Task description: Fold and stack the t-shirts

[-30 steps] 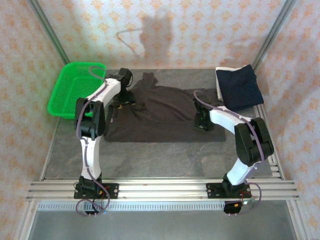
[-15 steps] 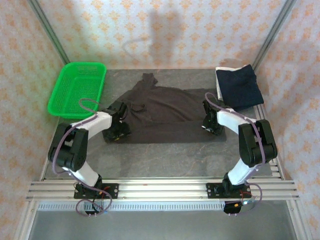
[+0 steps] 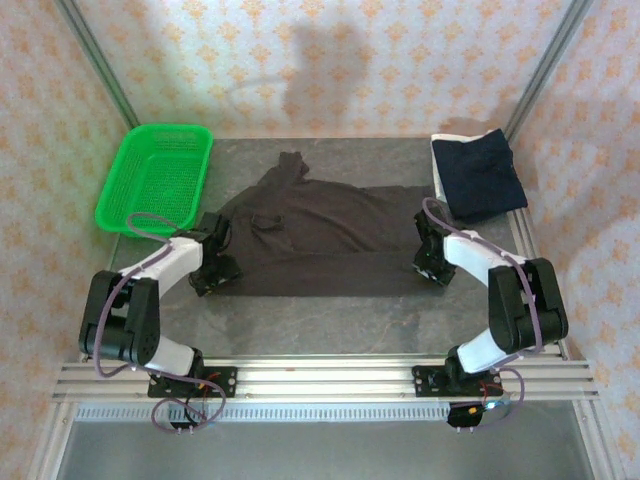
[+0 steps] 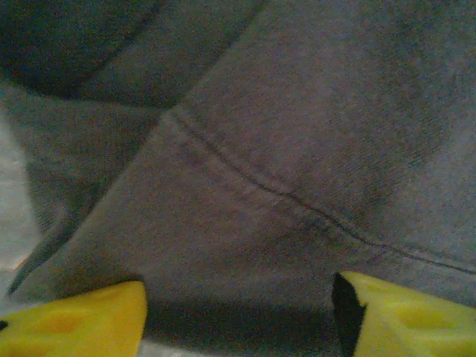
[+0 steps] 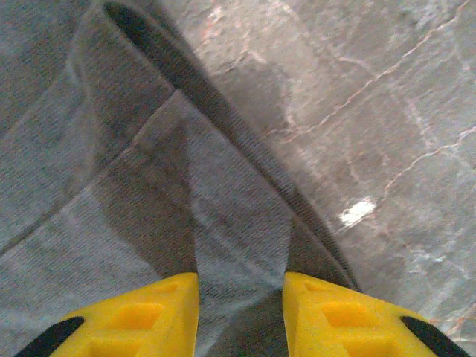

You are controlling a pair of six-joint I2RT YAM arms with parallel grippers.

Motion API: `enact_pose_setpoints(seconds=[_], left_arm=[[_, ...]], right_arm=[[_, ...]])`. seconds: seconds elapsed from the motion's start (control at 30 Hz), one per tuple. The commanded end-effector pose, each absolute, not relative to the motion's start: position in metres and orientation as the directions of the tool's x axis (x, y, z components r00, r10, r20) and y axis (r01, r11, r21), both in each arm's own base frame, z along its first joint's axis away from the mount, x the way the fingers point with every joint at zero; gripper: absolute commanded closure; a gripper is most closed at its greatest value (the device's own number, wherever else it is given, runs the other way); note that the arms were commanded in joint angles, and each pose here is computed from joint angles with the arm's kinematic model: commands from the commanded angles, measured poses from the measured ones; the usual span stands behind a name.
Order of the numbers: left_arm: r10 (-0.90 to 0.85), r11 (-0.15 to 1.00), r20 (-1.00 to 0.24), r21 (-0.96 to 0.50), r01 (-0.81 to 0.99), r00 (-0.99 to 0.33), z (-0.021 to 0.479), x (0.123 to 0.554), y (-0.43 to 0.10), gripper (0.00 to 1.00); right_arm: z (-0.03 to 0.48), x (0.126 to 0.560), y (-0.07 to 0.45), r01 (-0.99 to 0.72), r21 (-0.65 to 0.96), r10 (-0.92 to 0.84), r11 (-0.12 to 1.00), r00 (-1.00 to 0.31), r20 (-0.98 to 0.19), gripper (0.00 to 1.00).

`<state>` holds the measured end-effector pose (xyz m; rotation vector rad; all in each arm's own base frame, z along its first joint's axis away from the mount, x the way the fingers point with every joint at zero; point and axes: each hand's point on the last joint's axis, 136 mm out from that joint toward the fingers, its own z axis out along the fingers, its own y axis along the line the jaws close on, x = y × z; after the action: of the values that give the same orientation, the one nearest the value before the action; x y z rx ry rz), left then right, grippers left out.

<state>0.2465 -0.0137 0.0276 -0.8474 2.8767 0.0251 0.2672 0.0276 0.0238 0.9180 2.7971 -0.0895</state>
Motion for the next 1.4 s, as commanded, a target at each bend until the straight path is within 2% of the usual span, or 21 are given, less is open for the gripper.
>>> enact_pose_setpoints(seconds=[0.0, 0.07, 0.13, 0.17, 0.23, 0.3, 0.43, 0.63, 0.67, 0.8, 0.9, 1.07, 1.27, 1.3, 1.33, 1.37], left_arm=[[-0.541, 0.828, -0.209, 0.04, -0.56, -0.815, 0.056, 0.239, 0.004, 0.28], [-0.554, 0.811, -0.247, 0.056, -0.582, -0.795, 0.064, 0.237, 0.013, 0.27], [-0.586, 0.775, -0.274, 0.087, -0.626, -0.763, 0.068, 0.233, 0.028, 0.3], [-0.605, 0.759, -0.276, 0.083, -0.645, -0.747, 0.068, 0.233, 0.034, 0.33], [-0.641, 0.729, -0.289, 0.061, -0.682, -0.711, 0.067, 0.237, 0.044, 0.46], [-0.663, 0.706, -0.308, 0.047, -0.706, -0.683, 0.067, 0.245, 0.052, 0.52], [-0.671, 0.707, -0.287, 0.034, -0.707, -0.684, 0.056, 0.267, 0.053, 0.54], [-0.677, 0.707, -0.244, 0.045, -0.706, -0.694, 0.03, 0.28, 0.052, 0.62], [-0.678, 0.705, -0.238, 0.058, -0.707, -0.695, 0.026, 0.279, 0.053, 0.65], [-0.675, 0.704, -0.233, 0.081, -0.705, -0.7, 0.022, 0.278, 0.057, 0.9], [-0.679, 0.698, -0.246, 0.077, -0.712, -0.692, 0.029, 0.277, 0.062, 1.0], [-0.695, 0.676, -0.268, 0.074, -0.733, -0.667, 0.043, 0.272, 0.076, 1.0], [-0.728, 0.654, -0.254, 0.021, -0.756, -0.637, 0.048, 0.27, 0.085, 1.0], [-0.73, 0.658, -0.241, 0.004, -0.753, -0.64, 0.048, 0.272, 0.083, 0.98], [-0.73, 0.663, -0.231, -0.01, -0.749, -0.643, 0.047, 0.273, 0.08, 0.86], [-0.73, 0.664, -0.226, -0.014, -0.747, -0.645, 0.046, 0.273, 0.079, 0.82]], right_arm=[[0.028, 0.261, 0.012, 0.608, -0.059, 0.583, 0.792, -0.781, -0.224, 0.66], [0.032, 0.264, 0.01, 0.61, -0.054, 0.583, 0.791, -0.777, -0.238, 0.67], [0.039, 0.272, 0.018, 0.606, -0.003, 0.588, 0.795, -0.772, -0.241, 0.68], [0.042, 0.276, 0.023, 0.601, 0.029, 0.589, 0.798, -0.77, -0.244, 0.68], [0.053, 0.287, 0.041, 0.566, 0.098, 0.569, 0.819, -0.776, -0.273, 0.69], [0.06, 0.298, 0.064, 0.511, 0.143, 0.529, 0.848, -0.798, -0.288, 0.69], [0.056, 0.311, 0.094, 0.429, 0.124, 0.446, 0.895, -0.848, -0.286, 0.69], [0.041, 0.313, 0.097, 0.414, 0.096, 0.424, 0.905, -0.865, -0.268, 0.69], [0.039, 0.312, 0.095, 0.413, 0.086, 0.421, 0.907, -0.867, -0.267, 0.69], [0.034, 0.306, 0.089, 0.412, 0.045, 0.409, 0.91, -0.873, -0.264, 0.69], [0.027, 0.301, 0.084, 0.417, 0.015, 0.407, 0.909, -0.878, -0.252, 0.71], [0.009, 0.286, 0.069, 0.444, -0.042, 0.429, 0.895, -0.881, -0.198, 0.8], [0.009, 0.279, 0.054, 0.485, -0.04, 0.469, 0.874, -0.861, -0.196, 0.87], [0.01, 0.279, 0.053, 0.485, -0.041, 0.469, 0.873, -0.861, -0.198, 0.88], [0.012, 0.28, 0.054, 0.485, -0.033, 0.469, 0.874, -0.86, -0.202, 0.88], [0.014, 0.281, 0.056, 0.485, -0.02, 0.471, 0.874, -0.858, -0.205, 0.89]])
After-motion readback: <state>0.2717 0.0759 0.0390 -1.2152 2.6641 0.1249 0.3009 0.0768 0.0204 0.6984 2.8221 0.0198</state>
